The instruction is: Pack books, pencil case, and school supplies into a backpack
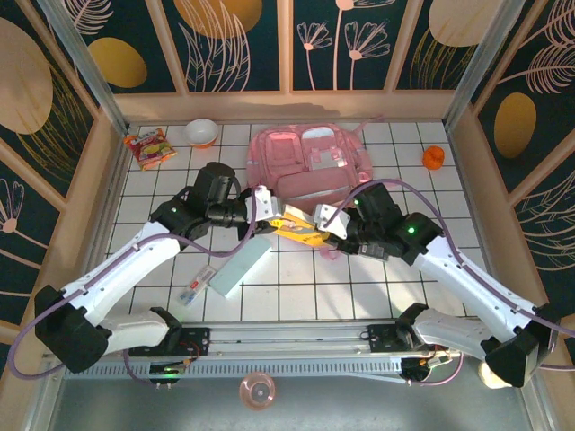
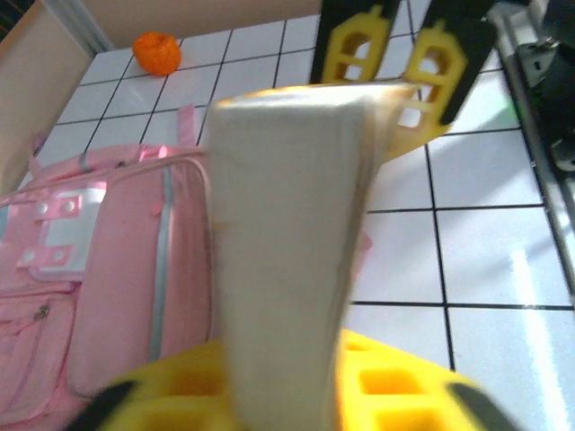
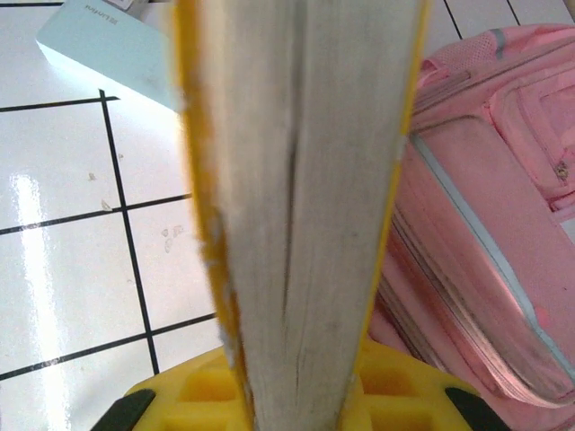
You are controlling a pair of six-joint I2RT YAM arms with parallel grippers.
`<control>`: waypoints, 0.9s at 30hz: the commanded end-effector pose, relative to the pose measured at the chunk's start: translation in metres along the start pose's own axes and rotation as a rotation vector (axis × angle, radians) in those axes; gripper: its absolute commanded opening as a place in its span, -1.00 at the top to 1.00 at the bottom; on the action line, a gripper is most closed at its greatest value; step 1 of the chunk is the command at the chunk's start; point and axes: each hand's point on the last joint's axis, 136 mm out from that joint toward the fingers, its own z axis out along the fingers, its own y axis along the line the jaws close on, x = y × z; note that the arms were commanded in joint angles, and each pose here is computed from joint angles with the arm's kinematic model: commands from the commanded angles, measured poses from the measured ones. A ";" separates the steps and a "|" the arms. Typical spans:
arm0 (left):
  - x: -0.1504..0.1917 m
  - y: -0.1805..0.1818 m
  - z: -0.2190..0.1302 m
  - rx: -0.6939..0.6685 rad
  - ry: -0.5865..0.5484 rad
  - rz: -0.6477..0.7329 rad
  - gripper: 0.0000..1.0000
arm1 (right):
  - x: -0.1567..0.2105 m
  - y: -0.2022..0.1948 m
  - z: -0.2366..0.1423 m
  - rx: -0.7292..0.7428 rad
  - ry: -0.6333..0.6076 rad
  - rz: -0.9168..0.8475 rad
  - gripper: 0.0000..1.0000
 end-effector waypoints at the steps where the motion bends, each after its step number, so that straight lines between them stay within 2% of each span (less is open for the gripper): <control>1: -0.015 -0.007 -0.003 0.014 -0.107 0.006 1.00 | -0.044 -0.025 -0.029 0.068 -0.229 -0.034 0.80; 5: -0.024 -0.003 -0.018 -0.015 -0.258 -0.076 1.00 | -0.042 -0.045 -0.057 0.117 -0.403 0.083 -0.20; 6: -0.028 0.000 -0.025 -0.012 -0.306 -0.108 1.00 | -0.040 -0.049 -0.065 0.144 -0.444 0.109 -0.40; 9: -0.038 0.003 -0.043 -0.021 -0.418 -0.155 1.00 | -0.027 -0.063 -0.081 0.225 -0.559 0.236 -0.65; 13: -0.051 -0.002 -0.054 -0.003 -0.545 -0.184 1.00 | -0.014 -0.070 -0.104 0.283 -0.757 0.423 -0.79; 16: -0.058 -0.006 -0.056 0.051 -0.588 -0.200 1.00 | -0.016 -0.061 -0.113 0.241 -0.864 0.475 -0.82; 23: -0.078 -0.006 -0.061 0.138 -0.652 -0.212 1.00 | -0.023 -0.027 -0.104 -0.017 -0.908 0.508 -0.83; 27: -0.078 -0.006 -0.053 0.208 -0.622 -0.236 1.00 | -0.032 -0.012 -0.106 -0.147 -0.916 0.472 -0.65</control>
